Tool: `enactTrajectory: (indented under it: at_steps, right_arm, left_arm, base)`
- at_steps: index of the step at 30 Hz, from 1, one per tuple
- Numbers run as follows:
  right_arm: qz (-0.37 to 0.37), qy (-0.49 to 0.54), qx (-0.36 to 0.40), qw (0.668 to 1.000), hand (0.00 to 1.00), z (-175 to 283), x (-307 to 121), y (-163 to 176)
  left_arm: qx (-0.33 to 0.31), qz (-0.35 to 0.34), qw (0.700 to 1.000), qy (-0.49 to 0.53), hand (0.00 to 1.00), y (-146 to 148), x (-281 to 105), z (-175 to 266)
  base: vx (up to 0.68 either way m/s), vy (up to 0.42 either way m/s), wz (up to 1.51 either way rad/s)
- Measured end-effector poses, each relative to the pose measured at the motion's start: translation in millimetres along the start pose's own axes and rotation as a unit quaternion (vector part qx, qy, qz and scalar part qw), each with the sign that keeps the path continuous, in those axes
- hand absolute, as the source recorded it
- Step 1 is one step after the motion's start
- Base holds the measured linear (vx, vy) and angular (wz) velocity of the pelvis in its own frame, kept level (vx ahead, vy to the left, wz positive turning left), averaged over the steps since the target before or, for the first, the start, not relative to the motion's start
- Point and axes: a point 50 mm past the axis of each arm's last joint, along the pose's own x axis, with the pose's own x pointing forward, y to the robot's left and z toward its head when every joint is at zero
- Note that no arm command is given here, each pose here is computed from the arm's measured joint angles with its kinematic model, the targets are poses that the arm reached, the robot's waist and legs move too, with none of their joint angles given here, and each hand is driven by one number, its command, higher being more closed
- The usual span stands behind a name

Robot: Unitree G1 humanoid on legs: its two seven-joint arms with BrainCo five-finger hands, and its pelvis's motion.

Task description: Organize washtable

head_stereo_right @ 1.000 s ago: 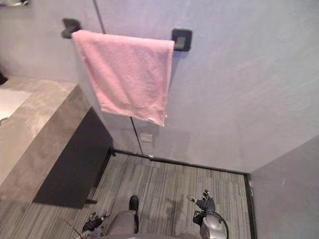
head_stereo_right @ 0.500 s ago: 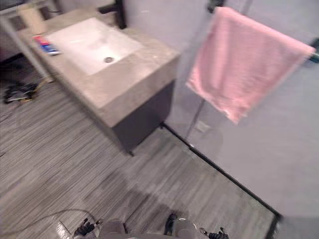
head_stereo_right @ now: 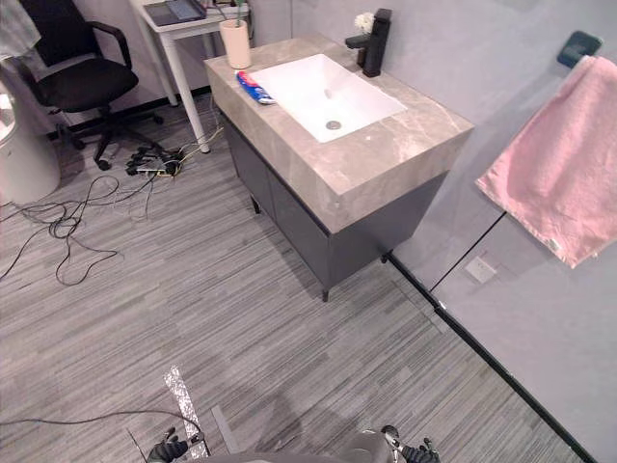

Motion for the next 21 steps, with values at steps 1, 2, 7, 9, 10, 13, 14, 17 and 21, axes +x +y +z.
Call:
enactTrajectory:
  at_steps: [1,2,7,9,10,13,14,17,21]
  right_arm:
    - [0.001,0.003,0.0,1.0,0.0,-2.4,-0.8,0.4]
    - [0.001,0.004,-0.001,1.0,0.0,-3.0,-0.9,0.3]
    - [0.001,-0.008,-0.035,0.999,0.0,0.3,0.2,-3.5]
    - [0.004,-0.008,-0.077,0.997,0.0,-0.8,0.6,-5.5]
    - [0.005,-0.003,-0.08,0.997,0.0,-3.0,0.6,-6.2]
    - [0.01,-0.003,-0.093,0.996,0.0,-3.7,0.5,-5.8]
    - [0.015,-0.003,-0.096,0.995,0.0,-4.1,0.3,-4.6]
    - [0.026,-0.004,-0.104,0.994,0.0,-4.3,0.1,-1.4]
    - [0.041,0.005,-0.132,0.99,0.0,-10.5,-1.5,6.1]
  left_arm:
    - [-0.006,0.011,1.0,0.006,0.0,5.2,0.1,-2.3]
    - [-0.014,0.028,0.999,0.017,0.0,11.9,-1.1,-8.0]
    - [-0.001,0.027,0.998,0.052,0.0,7.9,-7.0,-28.9]
    - [0.004,0.027,0.998,0.056,0.0,5.5,-7.9,-31.5]
    - [0.003,0.027,0.998,0.058,0.0,4.2,-8.5,-33.2]
    - [0.0,0.025,0.998,0.057,0.0,4.1,-8.6,-33.4]
    - [0.002,0.021,0.998,0.057,0.0,4.0,-8.6,-33.5]
    - [0.007,0.025,0.998,0.058,0.0,8.7,-7.8,-32.3]
    - [0.014,0.035,0.998,0.055,0.0,18.1,-6.4,-28.4]
  base:
    - [0.0,-0.08,0.53]
    - [0.01,-0.097,0.34]
    - [-0.07,-0.148,0.17]
    - [-0.1,-0.138,0.24]
    - [-0.07,-0.072,0.23]
    - [-0.06,-0.015,0.11]
    - [-0.04,0.03,0.01]
    - [-0.02,0.072,-0.04]
    - [0.03,0.047,0.01]
